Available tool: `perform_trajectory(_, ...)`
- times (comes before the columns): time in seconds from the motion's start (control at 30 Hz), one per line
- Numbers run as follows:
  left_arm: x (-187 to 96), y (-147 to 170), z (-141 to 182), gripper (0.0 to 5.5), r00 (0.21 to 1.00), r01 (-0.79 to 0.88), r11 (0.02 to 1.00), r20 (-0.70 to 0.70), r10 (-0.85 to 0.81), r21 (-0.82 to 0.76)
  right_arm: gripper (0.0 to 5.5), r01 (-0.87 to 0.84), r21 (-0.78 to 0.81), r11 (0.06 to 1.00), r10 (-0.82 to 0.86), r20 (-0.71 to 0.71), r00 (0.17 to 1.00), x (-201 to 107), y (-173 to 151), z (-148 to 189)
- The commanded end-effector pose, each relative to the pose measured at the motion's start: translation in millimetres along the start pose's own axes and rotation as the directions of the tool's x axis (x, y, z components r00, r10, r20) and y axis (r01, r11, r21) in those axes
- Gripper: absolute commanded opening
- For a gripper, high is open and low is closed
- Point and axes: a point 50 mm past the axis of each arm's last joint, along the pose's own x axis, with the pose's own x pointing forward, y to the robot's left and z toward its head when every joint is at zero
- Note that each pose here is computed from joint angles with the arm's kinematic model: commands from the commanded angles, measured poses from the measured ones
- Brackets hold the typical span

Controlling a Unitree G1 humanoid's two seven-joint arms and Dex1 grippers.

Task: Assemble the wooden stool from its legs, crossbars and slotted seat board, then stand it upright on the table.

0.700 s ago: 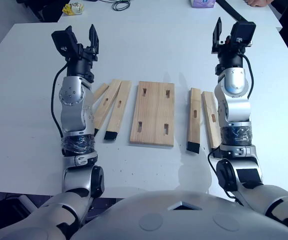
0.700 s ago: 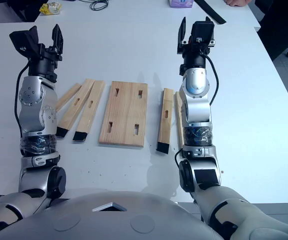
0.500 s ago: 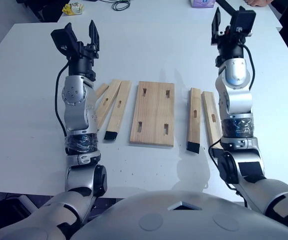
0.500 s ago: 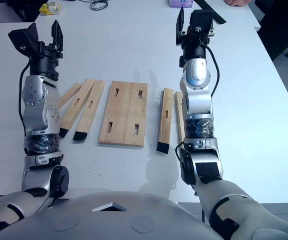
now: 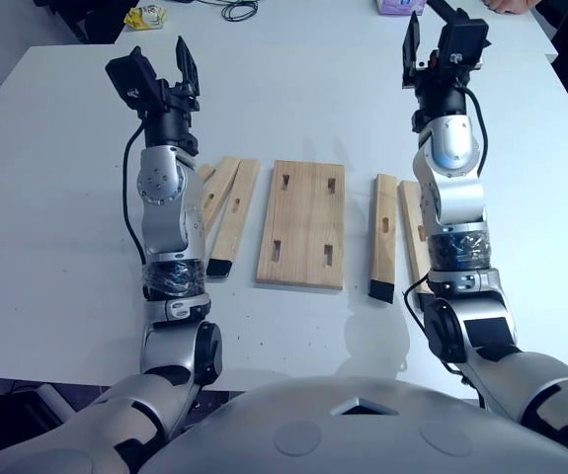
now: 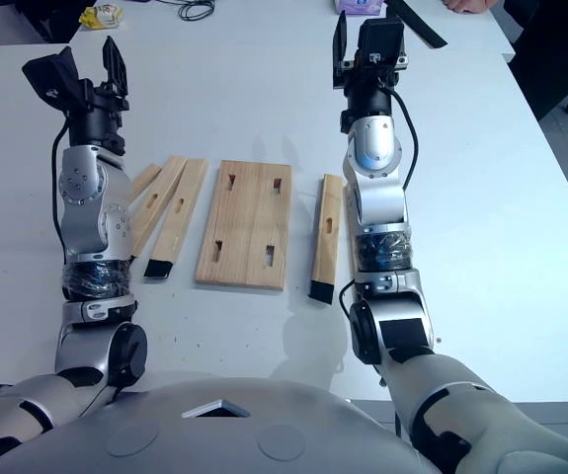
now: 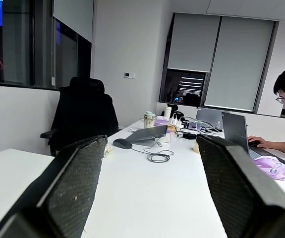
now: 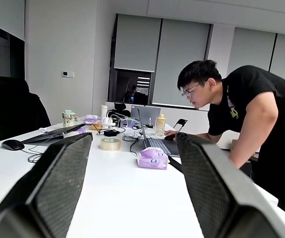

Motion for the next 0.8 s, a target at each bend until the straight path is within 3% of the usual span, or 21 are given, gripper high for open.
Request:
perform_trajectory(0.03, 4.0, -1.7, 5.1, 3.34, 0.999, 0.032, 0.999, 0.012, -0.032, 0.008, 3.11, 0.021, 0.011, 1.000, -0.021, -0.007, 1.000, 0.7, -4.1, -1.1)
perform_trajectory(0.6, -3.9, 9.7, -6.5, 3.34, 0.989, 0.135, 0.987, -0.065, -0.130, 0.081, 3.11, 0.023, -0.019, 1.000, -0.023, -0.025, 0.999, -3.7, -5.7, -6.7)
perform_trajectory(0.8, -5.4, 51.0, 4.1, 3.34, 0.956, 0.276, 0.948, -0.146, -0.254, 0.159, 3.11, 0.043, -0.029, 0.999, -0.044, -0.034, 0.998, -7.5, -15.1, -9.4)
